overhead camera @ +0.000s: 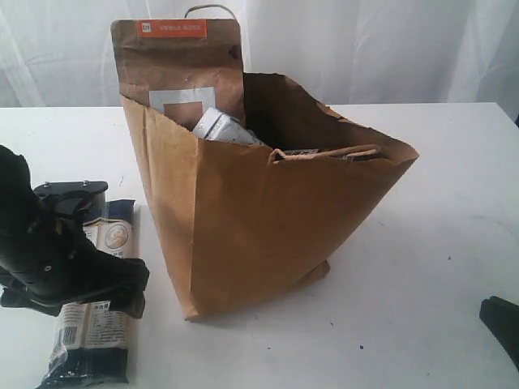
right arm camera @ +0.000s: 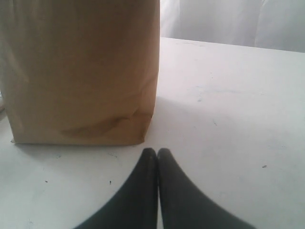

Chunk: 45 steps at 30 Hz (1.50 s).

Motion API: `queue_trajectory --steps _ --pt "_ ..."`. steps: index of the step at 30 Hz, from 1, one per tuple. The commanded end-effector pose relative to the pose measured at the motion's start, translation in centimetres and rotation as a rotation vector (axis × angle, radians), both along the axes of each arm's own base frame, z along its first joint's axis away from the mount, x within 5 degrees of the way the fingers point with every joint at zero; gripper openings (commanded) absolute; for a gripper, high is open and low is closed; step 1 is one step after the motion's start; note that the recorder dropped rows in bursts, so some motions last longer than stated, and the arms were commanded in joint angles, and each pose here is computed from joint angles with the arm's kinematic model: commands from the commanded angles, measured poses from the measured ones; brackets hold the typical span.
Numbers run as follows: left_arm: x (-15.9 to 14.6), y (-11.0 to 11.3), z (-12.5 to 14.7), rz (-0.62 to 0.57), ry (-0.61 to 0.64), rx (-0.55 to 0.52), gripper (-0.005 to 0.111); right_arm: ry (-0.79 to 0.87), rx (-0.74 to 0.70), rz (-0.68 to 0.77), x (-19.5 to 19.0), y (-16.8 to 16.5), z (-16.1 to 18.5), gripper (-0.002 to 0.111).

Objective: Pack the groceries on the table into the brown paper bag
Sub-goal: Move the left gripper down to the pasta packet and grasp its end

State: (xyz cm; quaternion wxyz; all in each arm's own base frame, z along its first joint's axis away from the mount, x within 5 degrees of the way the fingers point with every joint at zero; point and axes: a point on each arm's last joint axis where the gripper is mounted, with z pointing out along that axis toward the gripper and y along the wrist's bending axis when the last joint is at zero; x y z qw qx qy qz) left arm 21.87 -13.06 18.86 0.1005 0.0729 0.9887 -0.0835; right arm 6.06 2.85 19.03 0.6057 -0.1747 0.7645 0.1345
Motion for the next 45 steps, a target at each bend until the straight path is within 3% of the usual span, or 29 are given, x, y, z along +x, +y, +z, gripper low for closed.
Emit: queue_trajectory --steps 1,14,22,32,35,38,39,41,42,45 --pt "-0.1 -0.1 -0.5 -0.004 0.035 0.025 0.105 -0.001 0.0 -0.004 0.0 0.0 -0.2 0.0" --pt "0.3 -0.2 -2.8 -0.002 0.116 0.075 0.105 -0.001 0.0 -0.004 0.0 0.0 -0.2 0.0" --pt "1.2 1.1 -3.3 0.047 0.111 0.089 0.105 -0.001 0.0 -0.004 0.0 0.0 -0.2 0.0" --pt "1.2 0.6 -6.7 0.053 0.2 0.116 0.104 -0.001 0.0 -0.004 0.0 0.0 -0.2 0.0" --pt "0.6 0.7 -7.3 0.043 0.204 0.122 0.088 -0.001 0.0 -0.004 0.0 0.0 -0.2 0.0" --pt "-0.6 1.2 -7.9 0.0 0.235 0.145 0.052 -0.001 0.0 -0.004 0.0 0.0 -0.2 0.0" --pt "-1.2 1.4 -8.0 0.003 0.25 0.143 0.033 -0.001 0.0 -0.004 0.0 0.0 -0.2 0.0" --pt "-2.0 1.6 -7.8 0.006 0.256 0.138 0.007 -0.001 0.0 -0.004 0.0 0.0 -0.2 0.0" --pt "-2.4 1.7 -7.4 -0.008 0.241 0.132 0.001 -0.001 0.0 -0.004 0.0 0.0 -0.2 0.0" --pt "-3.0 2.0 -6.2 -0.014 0.212 0.116 0.001 -0.001 0.0 -0.004 0.0 0.0 -0.2 0.0"
